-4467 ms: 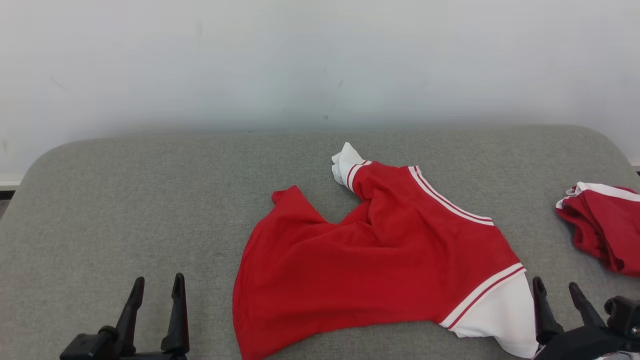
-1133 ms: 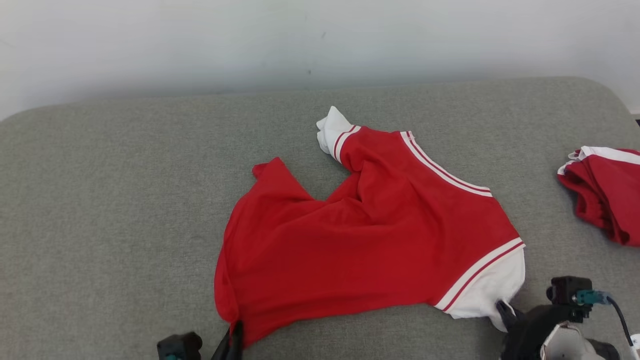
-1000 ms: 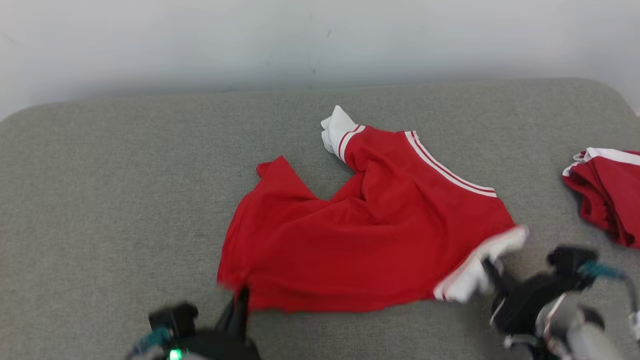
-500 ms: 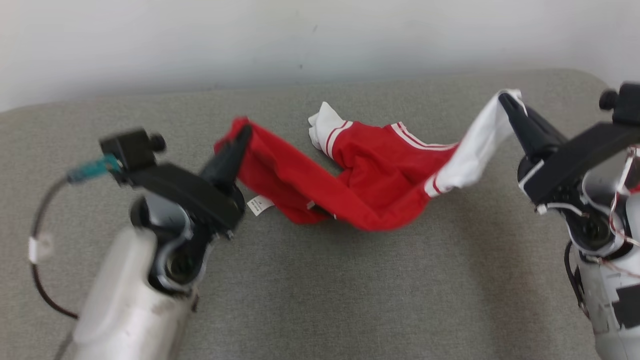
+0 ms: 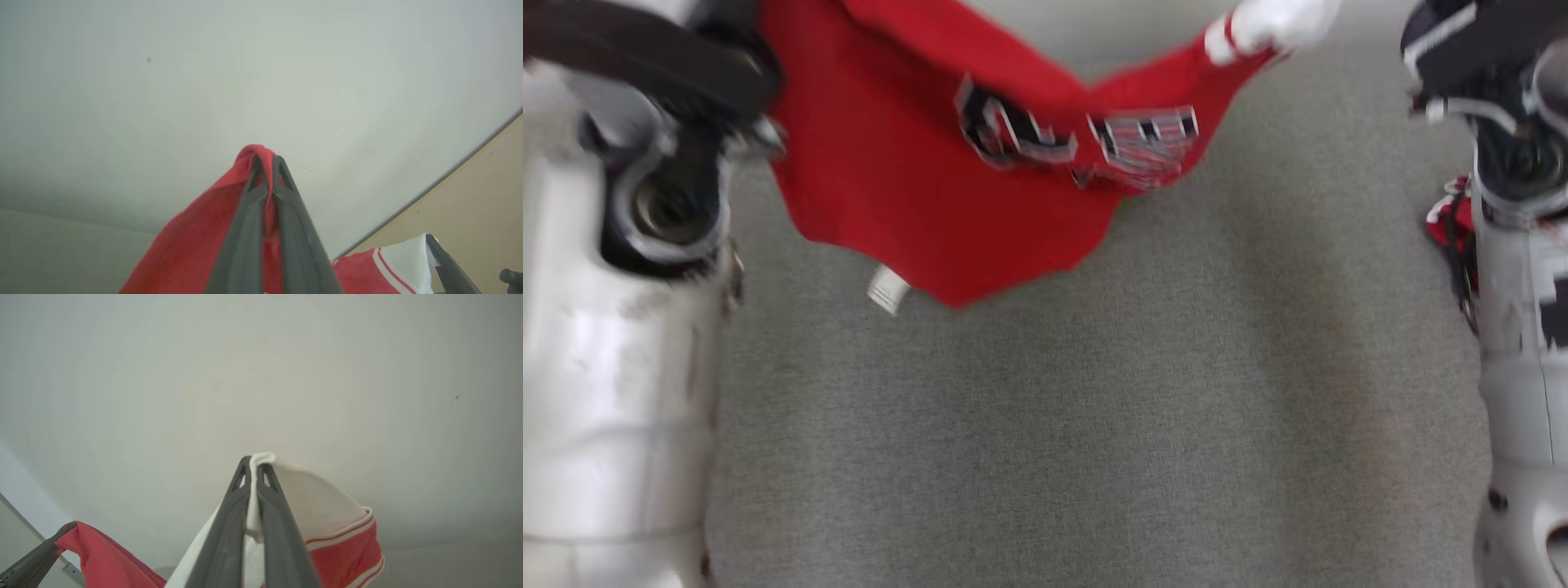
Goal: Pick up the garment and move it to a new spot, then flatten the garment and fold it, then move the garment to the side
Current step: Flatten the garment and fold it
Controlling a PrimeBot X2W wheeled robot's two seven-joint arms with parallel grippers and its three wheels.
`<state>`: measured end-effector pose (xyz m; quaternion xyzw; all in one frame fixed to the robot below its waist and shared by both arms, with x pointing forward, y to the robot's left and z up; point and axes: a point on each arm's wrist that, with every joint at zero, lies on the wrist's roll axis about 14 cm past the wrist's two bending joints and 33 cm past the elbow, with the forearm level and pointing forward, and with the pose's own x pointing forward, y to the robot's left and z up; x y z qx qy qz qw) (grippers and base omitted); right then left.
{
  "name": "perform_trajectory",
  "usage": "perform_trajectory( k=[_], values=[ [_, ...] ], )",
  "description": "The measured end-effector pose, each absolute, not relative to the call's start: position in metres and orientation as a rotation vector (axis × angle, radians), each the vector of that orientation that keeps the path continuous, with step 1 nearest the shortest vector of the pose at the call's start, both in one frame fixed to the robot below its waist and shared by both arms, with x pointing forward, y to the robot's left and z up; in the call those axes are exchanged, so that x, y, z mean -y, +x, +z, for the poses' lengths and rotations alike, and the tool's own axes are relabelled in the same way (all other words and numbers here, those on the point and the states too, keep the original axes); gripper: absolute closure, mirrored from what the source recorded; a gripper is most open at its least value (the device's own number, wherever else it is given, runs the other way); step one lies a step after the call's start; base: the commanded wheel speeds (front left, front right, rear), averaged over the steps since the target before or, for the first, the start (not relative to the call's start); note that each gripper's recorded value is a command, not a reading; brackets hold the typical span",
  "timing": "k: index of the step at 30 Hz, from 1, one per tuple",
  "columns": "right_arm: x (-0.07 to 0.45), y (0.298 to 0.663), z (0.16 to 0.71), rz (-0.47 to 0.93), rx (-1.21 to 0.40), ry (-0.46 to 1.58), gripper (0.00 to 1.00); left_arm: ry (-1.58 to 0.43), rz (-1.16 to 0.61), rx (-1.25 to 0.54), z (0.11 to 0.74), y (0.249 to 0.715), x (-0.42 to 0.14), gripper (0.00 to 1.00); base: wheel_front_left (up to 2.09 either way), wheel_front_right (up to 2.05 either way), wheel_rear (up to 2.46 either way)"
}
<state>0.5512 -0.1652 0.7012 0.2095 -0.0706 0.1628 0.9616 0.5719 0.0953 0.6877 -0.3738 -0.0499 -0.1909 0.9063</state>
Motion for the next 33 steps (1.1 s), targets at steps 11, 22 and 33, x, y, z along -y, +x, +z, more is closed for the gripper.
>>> perform_trajectory(
  k=[11,22,33],
  values=[
    [0.217,0.641,0.766,0.121,0.469,0.668,1.0,-0.795,-0.262,0.448,0.753,0.654,-0.126,1.0,0.0,0.0,0.0],
    [0.224,0.68,0.78,0.109,0.77,0.653,1.0,-0.876,-0.331,0.718,0.75,0.697,-0.128,1.0,0.0,0.0,0.0],
    [0.173,0.701,0.61,0.24,0.297,0.474,1.0,-0.875,-0.261,0.41,0.596,0.704,-0.115,1.0,0.0,0.0,0.0]
  ],
)
